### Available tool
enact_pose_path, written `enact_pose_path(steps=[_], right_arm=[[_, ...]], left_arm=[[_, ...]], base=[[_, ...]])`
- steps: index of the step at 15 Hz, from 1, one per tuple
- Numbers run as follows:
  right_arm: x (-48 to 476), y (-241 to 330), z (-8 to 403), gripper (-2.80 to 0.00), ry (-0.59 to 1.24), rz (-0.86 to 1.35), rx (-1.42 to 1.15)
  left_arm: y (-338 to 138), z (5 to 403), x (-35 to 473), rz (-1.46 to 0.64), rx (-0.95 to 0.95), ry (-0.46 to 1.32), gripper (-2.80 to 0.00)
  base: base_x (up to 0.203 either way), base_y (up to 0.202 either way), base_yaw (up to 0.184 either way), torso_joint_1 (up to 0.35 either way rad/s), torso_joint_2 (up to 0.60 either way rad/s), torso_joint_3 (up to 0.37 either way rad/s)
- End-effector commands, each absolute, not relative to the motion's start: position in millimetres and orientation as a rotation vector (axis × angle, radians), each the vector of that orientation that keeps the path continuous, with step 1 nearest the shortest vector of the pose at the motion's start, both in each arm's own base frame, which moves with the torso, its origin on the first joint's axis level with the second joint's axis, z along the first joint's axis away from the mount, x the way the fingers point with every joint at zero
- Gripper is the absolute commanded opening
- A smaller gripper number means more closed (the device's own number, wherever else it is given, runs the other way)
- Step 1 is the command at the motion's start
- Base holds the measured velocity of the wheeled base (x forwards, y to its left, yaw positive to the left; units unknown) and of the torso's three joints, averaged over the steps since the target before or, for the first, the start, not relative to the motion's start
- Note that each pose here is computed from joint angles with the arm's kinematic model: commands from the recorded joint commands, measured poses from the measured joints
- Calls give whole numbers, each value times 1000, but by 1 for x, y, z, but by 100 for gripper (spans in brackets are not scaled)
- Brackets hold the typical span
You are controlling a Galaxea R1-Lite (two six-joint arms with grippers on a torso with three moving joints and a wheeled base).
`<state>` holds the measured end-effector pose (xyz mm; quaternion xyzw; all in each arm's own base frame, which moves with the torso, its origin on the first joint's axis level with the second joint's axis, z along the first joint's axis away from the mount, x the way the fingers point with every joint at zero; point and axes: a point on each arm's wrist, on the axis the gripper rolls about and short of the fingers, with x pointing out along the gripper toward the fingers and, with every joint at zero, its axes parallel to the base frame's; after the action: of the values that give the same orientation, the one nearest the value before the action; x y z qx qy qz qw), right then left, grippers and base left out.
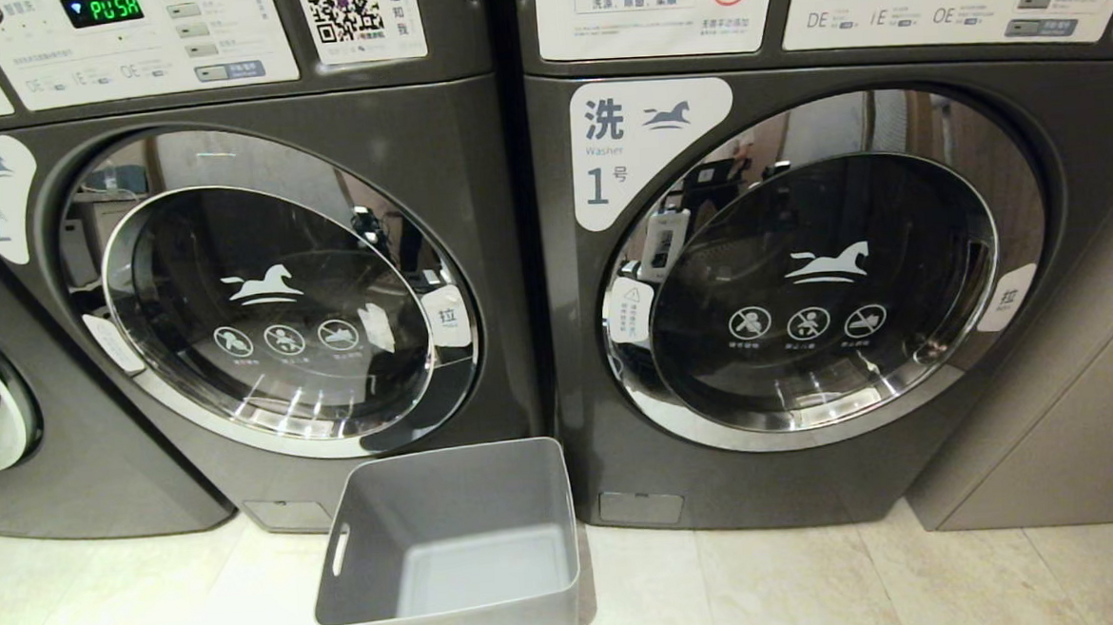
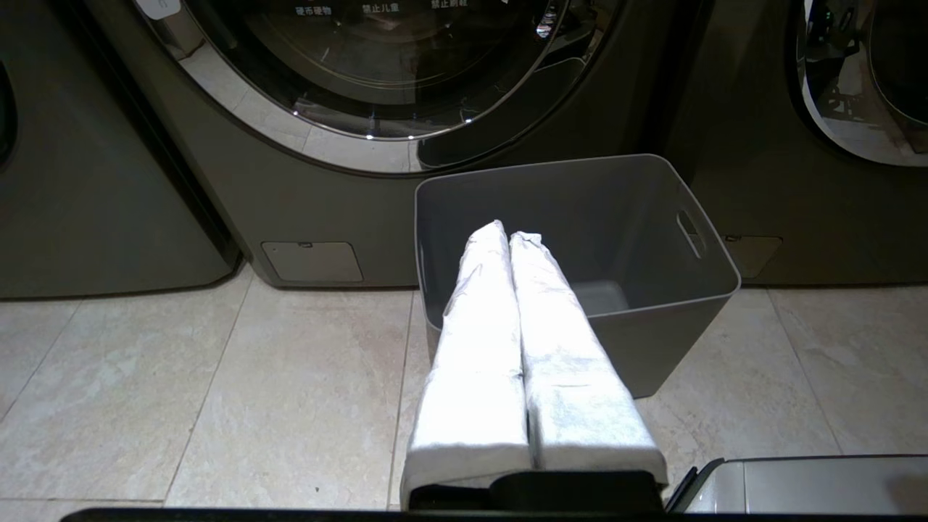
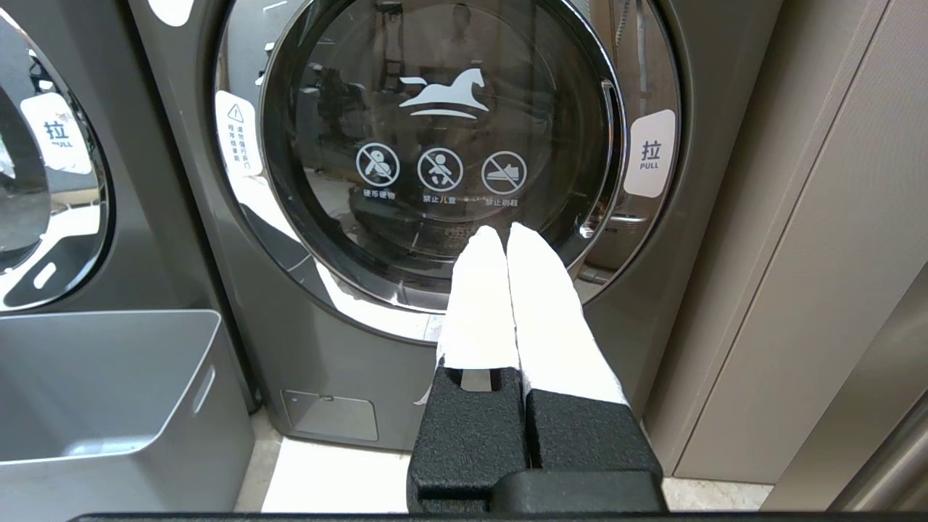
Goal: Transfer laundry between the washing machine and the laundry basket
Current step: Open the lid of the washing machine
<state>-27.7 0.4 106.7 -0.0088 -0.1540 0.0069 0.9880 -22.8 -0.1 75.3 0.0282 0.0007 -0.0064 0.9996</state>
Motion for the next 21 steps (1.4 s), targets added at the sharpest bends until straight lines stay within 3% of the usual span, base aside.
enact_pose_path(steps=[1, 5, 8, 10, 13, 16, 21], right_arm=[[-24, 0, 96, -280, -270, 15, -18], [-24, 0, 96, -280, -270, 15, -18], [-24, 0, 96, -280, -270, 15, -18], [-24, 0, 96, -280, -270, 15, -18], [-24, 0, 96, -280, -270, 15, -18], [-24, 0, 96, -280, -270, 15, -18], [-24, 0, 96, -280, -270, 15, -18]], left_arm=[[0, 75, -23, -12, 57, 1, -280], [0, 87, -26, -18, 60, -54, -280], [-1, 161, -44, -55, 62, -206, -280], [-1, 207, -24, -100, 28, -131, -280], [-6, 256, 48, -186, -102, 47, -280], [-20, 253, 141, -301, -251, 224, -280], [-19, 200, 260, -474, -422, 329, -280]], base=[[0, 0, 0, 0, 0, 0], [0, 0, 0, 0, 0, 0], [0, 0, 0, 0, 0, 0], [0, 0, 0, 0, 0, 0], [0, 0, 0, 0, 0, 0], [0, 0, 0, 0, 0, 0], [0, 0, 0, 0, 0, 0]])
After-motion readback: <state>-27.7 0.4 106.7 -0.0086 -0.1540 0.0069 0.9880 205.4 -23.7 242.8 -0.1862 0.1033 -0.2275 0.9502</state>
